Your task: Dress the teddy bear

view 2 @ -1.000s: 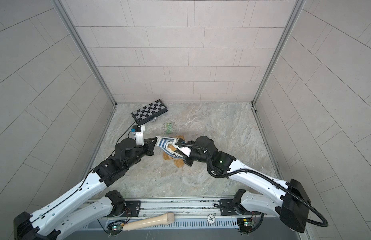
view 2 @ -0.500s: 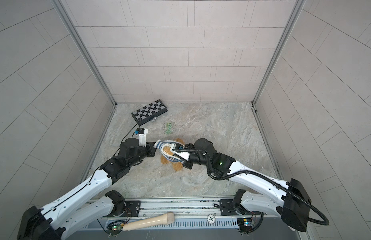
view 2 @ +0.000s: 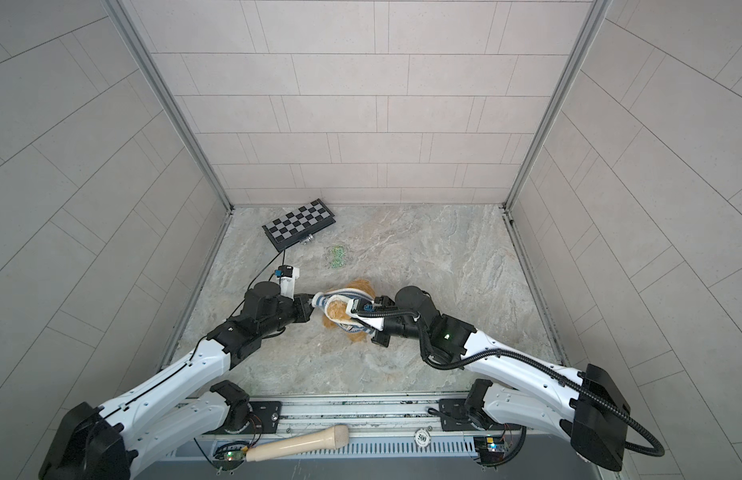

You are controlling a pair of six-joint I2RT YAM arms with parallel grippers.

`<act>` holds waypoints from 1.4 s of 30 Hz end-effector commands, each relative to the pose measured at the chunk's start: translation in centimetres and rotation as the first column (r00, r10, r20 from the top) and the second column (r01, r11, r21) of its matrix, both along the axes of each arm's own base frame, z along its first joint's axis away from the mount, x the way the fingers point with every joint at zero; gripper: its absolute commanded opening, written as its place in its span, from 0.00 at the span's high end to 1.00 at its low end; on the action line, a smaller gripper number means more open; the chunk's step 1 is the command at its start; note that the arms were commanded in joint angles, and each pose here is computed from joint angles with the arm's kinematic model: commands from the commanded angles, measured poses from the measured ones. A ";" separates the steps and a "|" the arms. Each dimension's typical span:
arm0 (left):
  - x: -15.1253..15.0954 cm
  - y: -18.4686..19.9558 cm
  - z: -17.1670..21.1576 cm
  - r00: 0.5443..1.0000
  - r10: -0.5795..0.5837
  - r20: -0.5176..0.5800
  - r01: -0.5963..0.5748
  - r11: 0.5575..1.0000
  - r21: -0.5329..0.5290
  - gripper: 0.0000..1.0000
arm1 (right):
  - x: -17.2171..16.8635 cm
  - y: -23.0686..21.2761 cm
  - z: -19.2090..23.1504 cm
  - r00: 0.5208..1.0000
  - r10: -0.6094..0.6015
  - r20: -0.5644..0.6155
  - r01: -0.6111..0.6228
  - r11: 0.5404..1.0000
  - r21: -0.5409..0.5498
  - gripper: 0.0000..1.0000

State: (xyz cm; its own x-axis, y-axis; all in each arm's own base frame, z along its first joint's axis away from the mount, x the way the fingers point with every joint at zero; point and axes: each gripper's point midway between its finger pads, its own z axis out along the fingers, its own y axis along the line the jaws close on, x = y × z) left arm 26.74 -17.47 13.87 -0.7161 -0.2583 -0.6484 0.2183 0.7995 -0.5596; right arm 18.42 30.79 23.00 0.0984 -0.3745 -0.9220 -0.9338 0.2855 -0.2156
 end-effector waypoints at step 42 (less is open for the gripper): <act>-6.5 -2.9 6.8 0.981 -0.110 0.163 0.160 0.926 -0.341 0.40 | 7.0 -1.0 4.7 0.888 -0.418 -0.189 0.456 0.854 0.250 1.00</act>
State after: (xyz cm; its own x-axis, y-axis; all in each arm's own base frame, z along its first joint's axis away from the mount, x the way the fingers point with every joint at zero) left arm 20.41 -19.43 19.25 -0.6701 -0.3093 -0.6748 0.4080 0.6060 -0.6829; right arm 24.99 30.08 25.35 -0.1701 -0.1736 -0.9700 -0.7427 0.6695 0.0104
